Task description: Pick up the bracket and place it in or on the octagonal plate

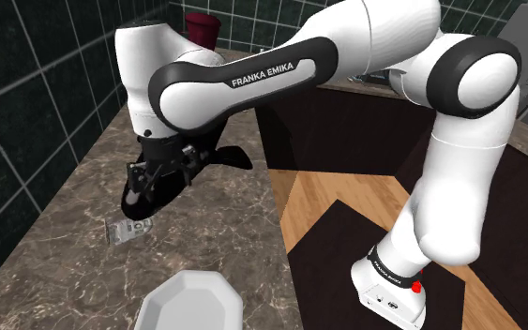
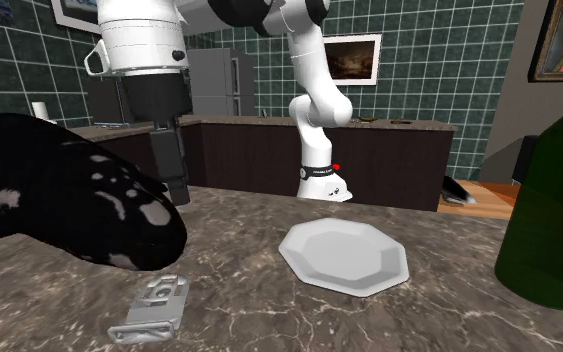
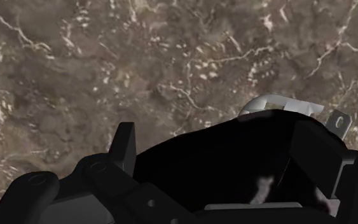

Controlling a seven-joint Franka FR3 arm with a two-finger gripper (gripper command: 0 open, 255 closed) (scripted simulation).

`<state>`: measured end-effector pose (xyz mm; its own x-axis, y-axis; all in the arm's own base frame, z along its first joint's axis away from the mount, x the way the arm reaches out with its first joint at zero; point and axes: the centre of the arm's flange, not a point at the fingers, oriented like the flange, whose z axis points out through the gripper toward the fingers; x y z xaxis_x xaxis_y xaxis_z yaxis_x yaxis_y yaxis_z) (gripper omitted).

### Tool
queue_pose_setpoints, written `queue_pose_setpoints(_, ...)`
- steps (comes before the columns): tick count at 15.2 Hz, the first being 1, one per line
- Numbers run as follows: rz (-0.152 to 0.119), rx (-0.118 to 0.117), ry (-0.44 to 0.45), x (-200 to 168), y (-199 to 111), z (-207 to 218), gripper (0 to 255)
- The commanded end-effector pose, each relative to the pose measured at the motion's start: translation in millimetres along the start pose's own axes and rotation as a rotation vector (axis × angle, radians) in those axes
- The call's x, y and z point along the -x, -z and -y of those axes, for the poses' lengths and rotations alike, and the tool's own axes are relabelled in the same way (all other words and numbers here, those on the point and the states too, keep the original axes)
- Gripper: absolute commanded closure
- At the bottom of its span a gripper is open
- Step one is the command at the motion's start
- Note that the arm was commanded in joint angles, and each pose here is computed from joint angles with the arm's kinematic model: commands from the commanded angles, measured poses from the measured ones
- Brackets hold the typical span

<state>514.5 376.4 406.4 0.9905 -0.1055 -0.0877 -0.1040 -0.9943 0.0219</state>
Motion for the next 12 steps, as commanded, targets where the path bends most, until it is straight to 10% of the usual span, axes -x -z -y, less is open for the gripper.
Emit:
queue_pose_setpoints(1,-0.017,-0.016,-0.004,-13,-7,25,0)
queue_pose_setpoints(12,-0.016,-0.017,-0.003,-18,-50,35,0)
